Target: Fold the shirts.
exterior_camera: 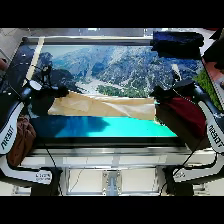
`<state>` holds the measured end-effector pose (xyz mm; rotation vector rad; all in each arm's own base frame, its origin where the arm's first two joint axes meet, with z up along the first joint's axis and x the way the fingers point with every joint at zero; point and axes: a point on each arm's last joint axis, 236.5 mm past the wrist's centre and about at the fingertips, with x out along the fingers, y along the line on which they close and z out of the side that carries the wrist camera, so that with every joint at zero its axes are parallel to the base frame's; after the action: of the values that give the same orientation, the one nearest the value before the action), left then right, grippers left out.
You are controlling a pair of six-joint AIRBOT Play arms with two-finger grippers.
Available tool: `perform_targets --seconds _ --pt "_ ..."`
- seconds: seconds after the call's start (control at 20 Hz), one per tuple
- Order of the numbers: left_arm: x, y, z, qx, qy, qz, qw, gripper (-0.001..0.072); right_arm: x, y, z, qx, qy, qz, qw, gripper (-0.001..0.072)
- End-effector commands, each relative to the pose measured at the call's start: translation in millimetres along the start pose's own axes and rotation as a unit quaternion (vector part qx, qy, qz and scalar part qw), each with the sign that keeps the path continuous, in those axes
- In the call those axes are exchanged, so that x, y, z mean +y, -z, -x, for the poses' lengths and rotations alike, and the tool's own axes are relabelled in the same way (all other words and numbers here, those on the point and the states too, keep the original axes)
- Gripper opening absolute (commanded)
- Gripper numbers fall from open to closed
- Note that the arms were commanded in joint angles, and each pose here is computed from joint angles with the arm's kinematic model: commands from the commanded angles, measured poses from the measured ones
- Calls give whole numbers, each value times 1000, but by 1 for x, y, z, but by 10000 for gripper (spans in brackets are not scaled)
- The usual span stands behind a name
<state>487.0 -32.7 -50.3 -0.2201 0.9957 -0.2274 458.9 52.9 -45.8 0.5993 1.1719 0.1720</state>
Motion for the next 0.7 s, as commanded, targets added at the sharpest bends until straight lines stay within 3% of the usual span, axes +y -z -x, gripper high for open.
perform_targets --seconds 0.0,0.1,0.4,0.5,0.65 --pt "-12 -18 5 -27 27 36 999 688 8 -6 5 7 -3 -8 1000 490" --pt "-24 -38 27 -59 37 36 997 688 20 -3 30 36 -4 22 999 490" --pt "-46 -71 87 -125 41 7 991 688 -20 66 94 163 113 93 976 490" --pt "-49 -67 89 -115 47 5 992 688 -28 85 83 155 108 80 979 490" --pt "-56 -53 86 -86 60 2 994 688 -20 109 39 127 42 9 991 494"
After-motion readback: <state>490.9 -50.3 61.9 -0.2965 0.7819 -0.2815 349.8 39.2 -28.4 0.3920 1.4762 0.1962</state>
